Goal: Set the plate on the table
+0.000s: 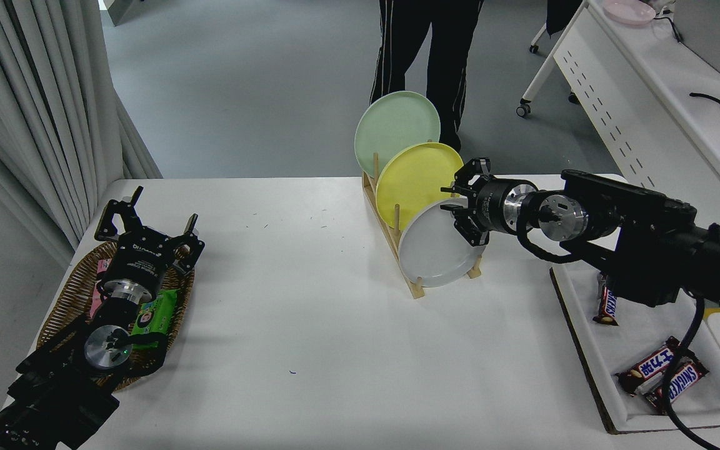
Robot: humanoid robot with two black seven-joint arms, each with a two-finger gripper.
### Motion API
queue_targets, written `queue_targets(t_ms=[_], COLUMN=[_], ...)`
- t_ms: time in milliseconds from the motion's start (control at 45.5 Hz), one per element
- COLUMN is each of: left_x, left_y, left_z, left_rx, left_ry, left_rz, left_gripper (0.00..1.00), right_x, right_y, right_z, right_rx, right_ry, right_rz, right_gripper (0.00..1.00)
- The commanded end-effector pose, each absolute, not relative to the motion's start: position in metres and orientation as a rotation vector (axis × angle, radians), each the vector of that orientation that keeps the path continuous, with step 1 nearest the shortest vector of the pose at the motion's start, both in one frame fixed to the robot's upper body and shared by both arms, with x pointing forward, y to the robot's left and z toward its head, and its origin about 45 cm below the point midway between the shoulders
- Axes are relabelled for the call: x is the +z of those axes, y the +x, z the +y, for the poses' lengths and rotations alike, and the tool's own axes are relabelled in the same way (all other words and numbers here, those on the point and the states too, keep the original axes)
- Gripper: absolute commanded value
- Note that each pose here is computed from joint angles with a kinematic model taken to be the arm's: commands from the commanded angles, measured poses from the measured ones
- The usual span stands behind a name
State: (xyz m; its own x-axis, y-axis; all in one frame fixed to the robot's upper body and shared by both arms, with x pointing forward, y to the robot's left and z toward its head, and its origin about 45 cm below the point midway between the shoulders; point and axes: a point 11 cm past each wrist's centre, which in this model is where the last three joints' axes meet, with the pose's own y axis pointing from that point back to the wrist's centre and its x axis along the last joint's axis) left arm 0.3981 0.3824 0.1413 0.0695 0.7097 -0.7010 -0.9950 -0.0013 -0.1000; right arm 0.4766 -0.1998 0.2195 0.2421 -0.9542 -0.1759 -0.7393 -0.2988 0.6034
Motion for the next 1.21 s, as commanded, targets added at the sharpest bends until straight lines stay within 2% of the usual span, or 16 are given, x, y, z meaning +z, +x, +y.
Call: queue_targets(t_ms=[0, 1055, 1143, 1187], left_x=[0.1412, 0.1414, 0.1416, 0.1412], left_y=[0.3981, 0.3982, 0.3982, 0.3981], left_z=[0.3826, 0.3820, 0.3822, 0.3826], left_rx=[1.445, 1.443, 1.444, 1.445], left_ry=[-0.682, -0.681, -0.683, -0.682], left_rz=[0.533, 0.533, 0.533, 0.533], left_gripper=[1.00, 1.00, 1.00, 1.00], right_x=[0.2179, 0.2156, 0.2169, 0.2166], right_y=[0.4767, 0.4768, 0.4773, 0.4772], right_z=[-0.2037, -0.2037, -0.2038, -0.2040], right_rx=[-0.735, -0.740, -0.740, -0.739], right_ry=[2.104, 2.100, 2.104, 2.103], right_rz=[-1.569, -1.573, -1.573, -1.572], right_gripper=[0.26, 0.11, 0.01, 0.00])
